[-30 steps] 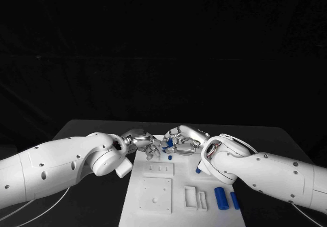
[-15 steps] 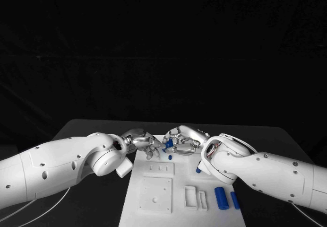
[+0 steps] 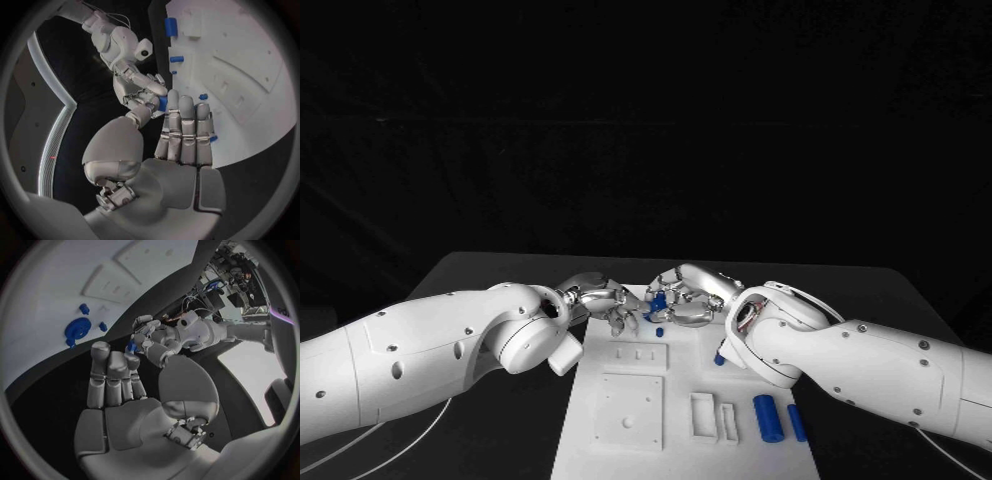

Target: Assemble the parts on the task board

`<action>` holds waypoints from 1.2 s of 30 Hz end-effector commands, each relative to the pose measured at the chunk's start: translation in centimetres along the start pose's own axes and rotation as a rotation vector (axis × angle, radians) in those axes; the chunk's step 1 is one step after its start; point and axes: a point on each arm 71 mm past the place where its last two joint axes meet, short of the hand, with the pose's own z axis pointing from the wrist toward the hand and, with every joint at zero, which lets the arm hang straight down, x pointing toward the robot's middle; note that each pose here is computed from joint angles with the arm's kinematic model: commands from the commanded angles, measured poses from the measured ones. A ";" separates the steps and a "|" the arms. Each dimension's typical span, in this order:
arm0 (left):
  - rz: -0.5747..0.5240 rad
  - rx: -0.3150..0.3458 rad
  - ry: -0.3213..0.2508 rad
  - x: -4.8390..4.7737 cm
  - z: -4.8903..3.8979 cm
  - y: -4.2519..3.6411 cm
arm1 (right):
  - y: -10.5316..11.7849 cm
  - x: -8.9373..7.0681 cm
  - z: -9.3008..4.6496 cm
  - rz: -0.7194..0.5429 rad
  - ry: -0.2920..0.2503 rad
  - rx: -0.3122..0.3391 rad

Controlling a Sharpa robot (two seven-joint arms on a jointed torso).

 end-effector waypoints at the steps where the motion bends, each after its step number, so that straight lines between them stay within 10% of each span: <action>1: -0.043 0.012 -0.036 -0.34 0.03 -0.15 | 0.0 0.3 0.1 0.004 0.019 -0.004; 36: -0.020 -0.005 -0.060 -0.64 0.07 0.04 | -1.7 -0.5 0.0 0.137 -0.057 0.041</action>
